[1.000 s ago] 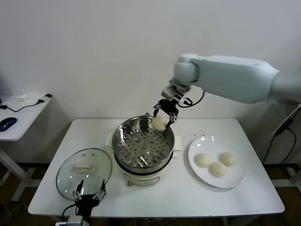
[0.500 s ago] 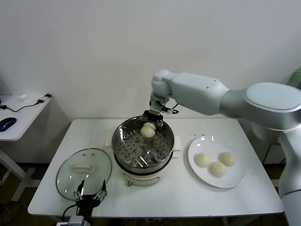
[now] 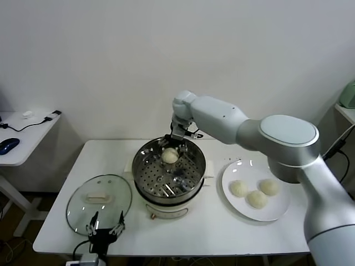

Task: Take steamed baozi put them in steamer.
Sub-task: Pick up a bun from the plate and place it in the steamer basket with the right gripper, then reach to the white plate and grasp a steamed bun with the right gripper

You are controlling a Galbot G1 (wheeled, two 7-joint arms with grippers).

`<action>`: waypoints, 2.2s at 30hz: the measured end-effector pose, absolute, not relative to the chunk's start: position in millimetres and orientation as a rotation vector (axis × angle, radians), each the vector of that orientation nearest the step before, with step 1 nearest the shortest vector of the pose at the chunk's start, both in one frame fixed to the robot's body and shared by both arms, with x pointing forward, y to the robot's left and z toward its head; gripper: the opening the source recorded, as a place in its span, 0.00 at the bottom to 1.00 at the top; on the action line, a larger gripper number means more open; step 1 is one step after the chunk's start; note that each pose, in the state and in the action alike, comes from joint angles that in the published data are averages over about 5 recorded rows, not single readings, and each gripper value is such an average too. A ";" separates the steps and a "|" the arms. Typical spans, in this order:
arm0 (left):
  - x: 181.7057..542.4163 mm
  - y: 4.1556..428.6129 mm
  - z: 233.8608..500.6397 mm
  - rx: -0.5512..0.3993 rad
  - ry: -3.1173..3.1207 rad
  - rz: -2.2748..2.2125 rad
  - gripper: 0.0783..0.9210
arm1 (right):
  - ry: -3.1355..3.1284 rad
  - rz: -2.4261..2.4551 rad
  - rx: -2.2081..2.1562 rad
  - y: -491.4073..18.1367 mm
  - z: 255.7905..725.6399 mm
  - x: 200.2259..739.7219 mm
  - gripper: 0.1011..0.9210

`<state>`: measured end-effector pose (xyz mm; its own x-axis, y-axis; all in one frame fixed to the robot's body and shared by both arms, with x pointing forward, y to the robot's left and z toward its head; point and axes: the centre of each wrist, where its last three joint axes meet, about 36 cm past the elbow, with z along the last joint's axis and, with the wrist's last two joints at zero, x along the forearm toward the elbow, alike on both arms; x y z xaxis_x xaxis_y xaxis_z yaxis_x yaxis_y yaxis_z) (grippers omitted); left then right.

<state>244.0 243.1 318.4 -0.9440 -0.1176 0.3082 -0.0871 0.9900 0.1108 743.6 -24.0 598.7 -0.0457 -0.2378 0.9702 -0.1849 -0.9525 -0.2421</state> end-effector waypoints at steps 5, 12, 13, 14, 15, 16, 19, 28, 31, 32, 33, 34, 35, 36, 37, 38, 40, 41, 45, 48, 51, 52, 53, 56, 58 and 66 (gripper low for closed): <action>243.2 241.6 320.7 0.143 -2.820 -0.134 0.88 | 0.509 -2.184 -2.155 -34.6 631.0 743.3 0.88; 242.0 239.7 323.0 0.138 -2.823 -0.129 0.88 | 0.760 -2.229 -2.217 -96.7 683.9 734.7 0.88; 242.0 239.7 323.1 0.138 -2.823 -0.129 0.88 | 0.821 -2.251 -2.225 -111.6 690.4 732.3 0.88; 242.1 239.7 323.2 0.137 -2.823 -0.129 0.88 | 0.885 -2.275 -2.231 -127.0 696.0 729.6 0.88; 242.2 239.7 323.2 0.137 -2.824 -0.129 0.88 | 0.956 -2.302 -2.235 -143.5 700.8 726.4 0.88; 242.2 239.7 323.2 0.136 -2.824 -0.130 0.88 | 1.030 -2.327 -2.238 -160.6 704.5 722.8 0.88; 242.3 239.9 323.1 0.133 -2.824 -0.132 0.88 | 1.267 -2.387 -2.249 -211.4 704.4 708.7 0.88; 241.7 240.2 321.8 0.129 -2.826 -0.141 0.88 | 1.998 -2.331 -2.289 -311.2 637.9 648.4 0.88; 240.7 239.7 321.6 0.134 -2.823 -0.140 0.88 | 2.159 -2.304 -2.296 -322.1 610.6 634.1 0.88; 240.3 239.4 321.5 0.136 -2.822 -0.139 0.88 | 2.201 -2.300 -2.296 -324.5 602.0 630.5 0.88; 239.8 239.1 321.3 0.138 -2.821 -0.138 0.88 | 2.239 -2.297 -2.297 -326.3 593.3 627.4 0.88; 239.3 238.9 321.2 0.140 -2.820 -0.137 0.88 | 2.273 -2.294 -2.298 -327.8 584.9 624.8 0.88; 239.0 238.5 321.0 0.142 -2.819 -0.135 0.88 | 2.303 -2.292 -2.297 -329.0 576.8 622.8 0.88; 238.6 238.1 320.9 0.143 -2.818 -0.133 0.88 | 2.331 -2.292 -2.296 -329.8 568.9 621.2 0.88; 238.3 237.8 320.8 0.145 -2.817 -0.132 0.88 | 2.356 -2.291 -2.296 -330.6 561.0 619.9 0.88; 238.0 237.4 320.6 0.146 -2.816 -0.131 0.88 | 2.379 -2.291 -2.294 -331.2 553.6 618.9 0.88; 237.2 236.7 320.3 0.148 -2.815 -0.130 0.88 | 2.420 -2.292 -2.288 -331.8 539.7 618.1 0.88; 236.7 236.5 320.1 0.149 -2.814 -0.130 0.88 | 2.437 -2.292 -2.285 -331.8 533.2 618.1 0.88; 235.7 236.0 319.6 0.150 -2.812 -0.130 0.88 | 2.495 -2.290 -2.263 -330.1 510.6 620.2 0.88; 236.2 236.3 319.6 0.152 -2.813 -0.131 0.88 | 2.530 -2.279 -2.245 -326.6 496.6 623.7 0.88; 237.3 236.8 319.8 0.153 -2.815 -0.132 0.88 | 2.559 -2.265 -2.236 -322.3 484.5 627.6 0.88; 237.6 237.1 319.7 0.154 -2.815 -0.133 0.88 | 2.567 -2.261 -2.235 -320.9 480.7 628.6 0.88; 237.8 237.5 319.7 0.154 -2.815 -0.135 0.88 | 2.573 -2.257 -2.235 -319.3 477.0 629.4 0.88; 238.3 238.9 319.8 0.153 -2.814 -0.141 0.88 | 2.590 -2.251 -2.233 -315.7 468.0 631.4 0.88; 238.7 239.6 320.0 0.152 -2.814 -0.144 0.88 | 2.602 -2.251 -2.226 -314.4 463.8 632.9 0.88; 239.6 238.1 319.9 0.147 -2.814 -0.140 0.88 | 2.631 -2.230 -2.225 -312.5 456.9 635.4 0.75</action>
